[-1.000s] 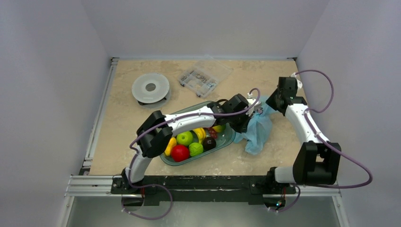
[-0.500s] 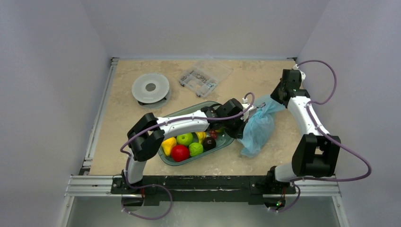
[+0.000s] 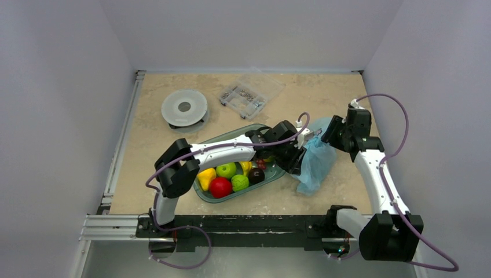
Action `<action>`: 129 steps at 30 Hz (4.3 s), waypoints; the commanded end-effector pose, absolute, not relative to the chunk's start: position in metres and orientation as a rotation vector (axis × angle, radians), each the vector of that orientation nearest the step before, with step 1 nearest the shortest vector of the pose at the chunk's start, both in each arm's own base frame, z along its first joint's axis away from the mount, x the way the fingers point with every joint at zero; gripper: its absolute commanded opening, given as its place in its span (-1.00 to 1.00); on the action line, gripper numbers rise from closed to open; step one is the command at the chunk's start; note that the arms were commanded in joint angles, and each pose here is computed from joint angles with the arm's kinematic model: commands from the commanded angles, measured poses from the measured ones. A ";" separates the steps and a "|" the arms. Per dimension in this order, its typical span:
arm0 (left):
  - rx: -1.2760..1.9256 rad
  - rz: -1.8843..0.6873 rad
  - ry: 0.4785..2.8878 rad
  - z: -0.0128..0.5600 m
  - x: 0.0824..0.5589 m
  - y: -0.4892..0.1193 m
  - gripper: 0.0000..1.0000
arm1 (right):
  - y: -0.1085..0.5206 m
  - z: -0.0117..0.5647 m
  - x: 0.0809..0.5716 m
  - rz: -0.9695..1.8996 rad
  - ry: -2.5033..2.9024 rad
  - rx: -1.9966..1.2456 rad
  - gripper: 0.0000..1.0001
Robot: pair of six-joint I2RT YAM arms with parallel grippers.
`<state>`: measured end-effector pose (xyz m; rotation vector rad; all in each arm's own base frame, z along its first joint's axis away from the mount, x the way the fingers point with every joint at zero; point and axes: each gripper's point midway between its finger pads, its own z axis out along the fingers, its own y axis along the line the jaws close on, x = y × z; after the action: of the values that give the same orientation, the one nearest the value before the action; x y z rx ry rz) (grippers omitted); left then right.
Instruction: Take the fake fruits out of the plastic bag
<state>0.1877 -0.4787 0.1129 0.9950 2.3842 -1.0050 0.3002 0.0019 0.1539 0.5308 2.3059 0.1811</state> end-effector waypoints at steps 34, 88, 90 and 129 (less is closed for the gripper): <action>0.719 -1.022 2.291 0.158 0.296 -0.540 -0.05 | 0.017 0.144 0.306 0.262 2.304 0.408 -0.16; 0.869 -1.204 2.243 0.209 0.158 -0.486 -0.55 | -0.030 0.198 0.339 -0.006 2.135 0.609 -1.00; 0.890 -1.168 2.247 0.213 0.160 -0.483 -0.36 | -0.024 0.197 0.338 0.025 2.142 0.580 -1.00; 0.891 -0.928 2.116 0.231 0.240 -0.500 -1.00 | -0.025 0.187 0.327 0.004 2.171 0.569 -1.00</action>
<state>0.2495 -0.5140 0.1870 0.8993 2.2352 -0.8704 0.3202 -0.0092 0.1798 0.5257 2.1990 0.0987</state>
